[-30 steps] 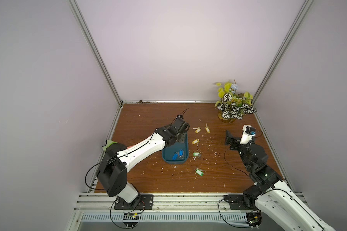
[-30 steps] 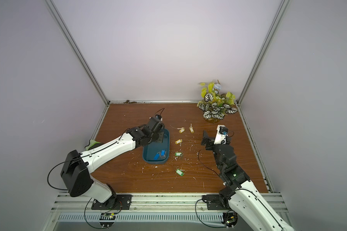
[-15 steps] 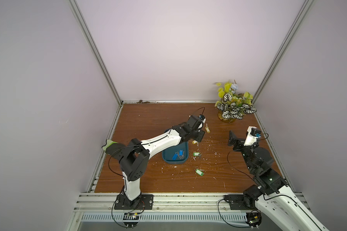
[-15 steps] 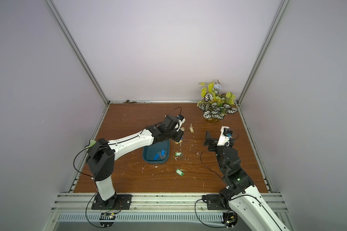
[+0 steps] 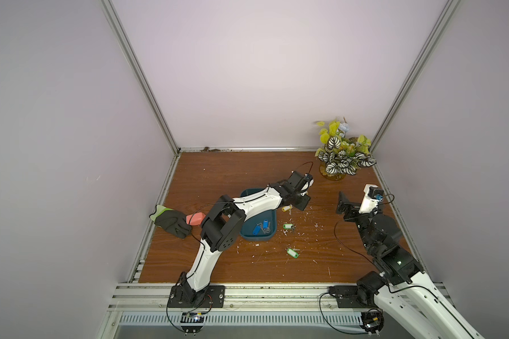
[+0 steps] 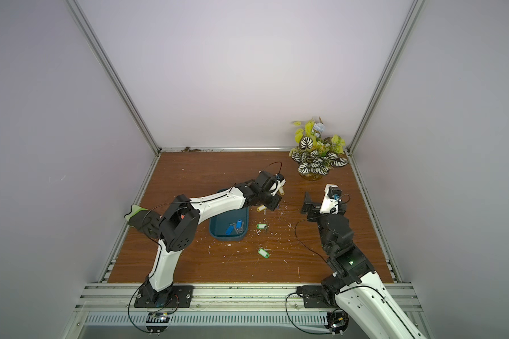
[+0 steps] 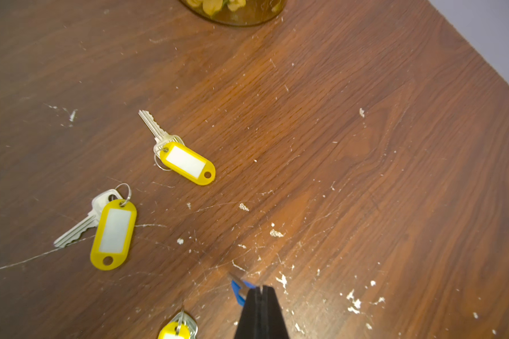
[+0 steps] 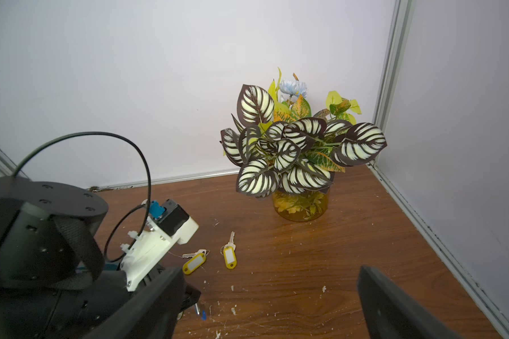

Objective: Take the keys out of the storage box
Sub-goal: Place the key at the center of the board.

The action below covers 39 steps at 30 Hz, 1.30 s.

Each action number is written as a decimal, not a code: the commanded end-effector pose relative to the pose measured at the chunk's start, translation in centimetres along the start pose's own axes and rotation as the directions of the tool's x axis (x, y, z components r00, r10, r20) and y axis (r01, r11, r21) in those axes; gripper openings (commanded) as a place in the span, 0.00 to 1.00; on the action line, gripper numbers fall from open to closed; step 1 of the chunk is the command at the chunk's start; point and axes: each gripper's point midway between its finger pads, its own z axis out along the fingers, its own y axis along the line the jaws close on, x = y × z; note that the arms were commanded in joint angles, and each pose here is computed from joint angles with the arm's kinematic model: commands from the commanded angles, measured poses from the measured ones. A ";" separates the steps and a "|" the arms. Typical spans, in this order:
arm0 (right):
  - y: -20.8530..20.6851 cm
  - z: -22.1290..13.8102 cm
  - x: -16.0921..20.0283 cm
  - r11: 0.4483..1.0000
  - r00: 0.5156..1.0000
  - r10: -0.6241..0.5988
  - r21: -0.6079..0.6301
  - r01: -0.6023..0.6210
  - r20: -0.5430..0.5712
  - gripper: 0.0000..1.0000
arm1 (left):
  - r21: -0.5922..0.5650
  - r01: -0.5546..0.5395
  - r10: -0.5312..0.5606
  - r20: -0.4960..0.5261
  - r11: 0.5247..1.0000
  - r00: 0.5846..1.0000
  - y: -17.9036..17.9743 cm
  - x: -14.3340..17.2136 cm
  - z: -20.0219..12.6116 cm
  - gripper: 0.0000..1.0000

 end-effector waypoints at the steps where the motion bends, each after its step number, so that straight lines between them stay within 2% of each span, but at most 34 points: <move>1: -1.2 0.0 -2.9 0.996 0.995 -0.001 0.085 -0.007 0.096 0.99 | 0.029 -0.019 0.021 -0.060 0.999 0.998 -0.8 1.4 0.7 0.00; 7: -1.9 1.6 -3.5 0.987 0.990 -0.014 0.162 -0.009 0.139 0.99 | 0.023 -0.023 0.026 -0.122 0.999 0.992 -0.4 3.2 1.5 0.00; 12: -2.2 3.6 -3.2 0.986 0.992 -0.016 0.167 -0.005 0.124 0.99 | 0.014 -0.026 0.028 -0.139 1.000 0.990 -0.3 3.4 2.2 0.00; 17: -2.5 5.4 -2.7 0.988 0.997 -0.012 0.156 0.000 0.079 0.99 | 0.033 -0.020 0.024 -0.137 0.999 0.990 -0.6 2.9 3.3 0.00; 28: -2.3 6.2 -1.9 0.995 0.999 0.006 0.101 -0.010 0.036 0.99 | 0.031 -0.023 0.025 -0.079 0.999 0.997 -0.7 0.5 4.1 0.00; 35: -1.7 6.1 -1.8 0.998 1.000 0.001 0.060 -0.001 0.011 0.99 | 0.057 -0.010 0.014 -0.069 0.998 0.998 -1.1 0.2 4.3 0.07; 39: -1.3 6.1 -2.0 1.000 1.000 0.003 0.031 -0.003 -0.001 0.99 | 0.058 -0.013 0.016 -0.047 0.998 0.999 -1.3 -0.6 3.3 0.21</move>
